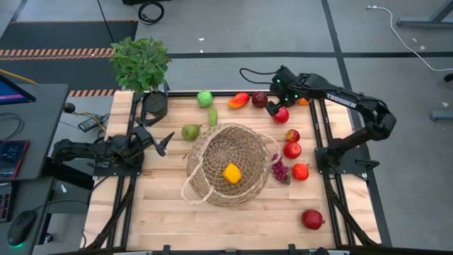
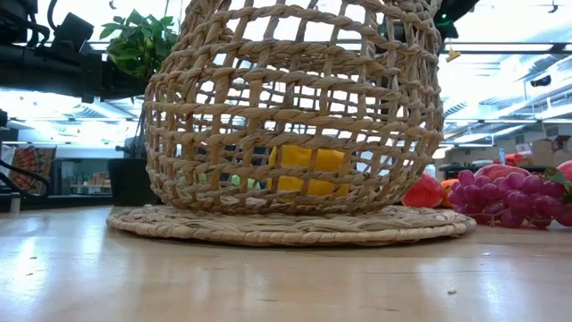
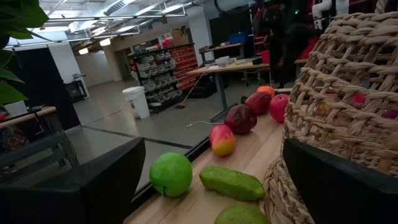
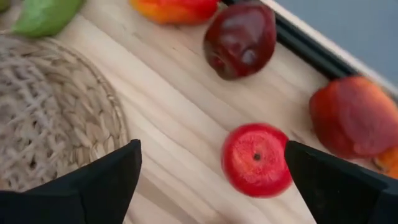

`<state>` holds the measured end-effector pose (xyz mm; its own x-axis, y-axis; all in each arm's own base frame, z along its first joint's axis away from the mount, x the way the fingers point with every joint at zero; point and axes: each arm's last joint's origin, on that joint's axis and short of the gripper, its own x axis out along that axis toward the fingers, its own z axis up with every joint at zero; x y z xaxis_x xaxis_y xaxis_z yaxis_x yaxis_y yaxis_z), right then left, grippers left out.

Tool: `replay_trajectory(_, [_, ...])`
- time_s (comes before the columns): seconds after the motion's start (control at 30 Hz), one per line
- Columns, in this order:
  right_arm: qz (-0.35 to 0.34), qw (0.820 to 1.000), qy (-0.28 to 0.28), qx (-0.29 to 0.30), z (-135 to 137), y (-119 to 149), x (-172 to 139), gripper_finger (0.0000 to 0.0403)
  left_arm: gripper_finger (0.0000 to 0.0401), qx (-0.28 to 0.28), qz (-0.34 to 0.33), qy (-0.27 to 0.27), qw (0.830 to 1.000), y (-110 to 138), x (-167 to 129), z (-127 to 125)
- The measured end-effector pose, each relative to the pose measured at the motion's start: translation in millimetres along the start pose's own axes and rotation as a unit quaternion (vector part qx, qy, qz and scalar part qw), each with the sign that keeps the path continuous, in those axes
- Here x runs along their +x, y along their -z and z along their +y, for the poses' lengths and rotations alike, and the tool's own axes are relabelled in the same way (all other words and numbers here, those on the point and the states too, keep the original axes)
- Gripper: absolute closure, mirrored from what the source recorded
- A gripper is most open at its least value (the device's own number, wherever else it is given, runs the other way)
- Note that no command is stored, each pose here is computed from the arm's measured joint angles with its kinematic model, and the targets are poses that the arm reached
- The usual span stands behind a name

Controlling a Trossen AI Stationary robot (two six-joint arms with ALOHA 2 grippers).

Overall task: Build produce basket
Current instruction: Put the red apple into the woven basket

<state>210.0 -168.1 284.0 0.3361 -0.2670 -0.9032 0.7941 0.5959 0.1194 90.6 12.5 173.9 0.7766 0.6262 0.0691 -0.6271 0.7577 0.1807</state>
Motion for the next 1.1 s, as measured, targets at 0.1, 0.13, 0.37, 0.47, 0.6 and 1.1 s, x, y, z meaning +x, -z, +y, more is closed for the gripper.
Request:
replay_trajectory(0.1, [0.015, 1.0, 0.009, 0.024, -1, 2, 2, 0.0006, 0.0013, 0.0, 0.0, 0.0, 1.0, 0, 0, 0])
replay_trajectory(0.13, [0.017, 0.999, 0.014, 0.03, -2, 3, 2, 0.0006, 0.0013, 0.0, 0.0, 0.0, 1.0, 0, 0, 0])
replay_trajectory(0.37, [0.015, 0.998, 0.033, 0.042, -9, 2, 1, 0.0006, 0.0013, 0.0, 0.0, 0.0, 1.0, 0, 0, 0])
replay_trajectory(0.47, [0.013, 0.999, 0.035, 0.029, -14, 0, 1, 0.0006, 0.0013, 0.0, 0.0, 0.0, 1.0, 0, 0, 0])
replay_trajectory(0.6, [0.012, 0.999, 0.039, 0.017, -19, -2, 1, 0.0006, 0.0013, 0.0, 0.0, 0.0, 1.0, 0, 0, 0])
replay_trajectory(1.1, [-0.013, 0.999, 0.05, -0.004, -28, -8, 1, 0.0006, 0.0013, 0.0, 0.0, 0.0, 1.0, 0, 0, 0])
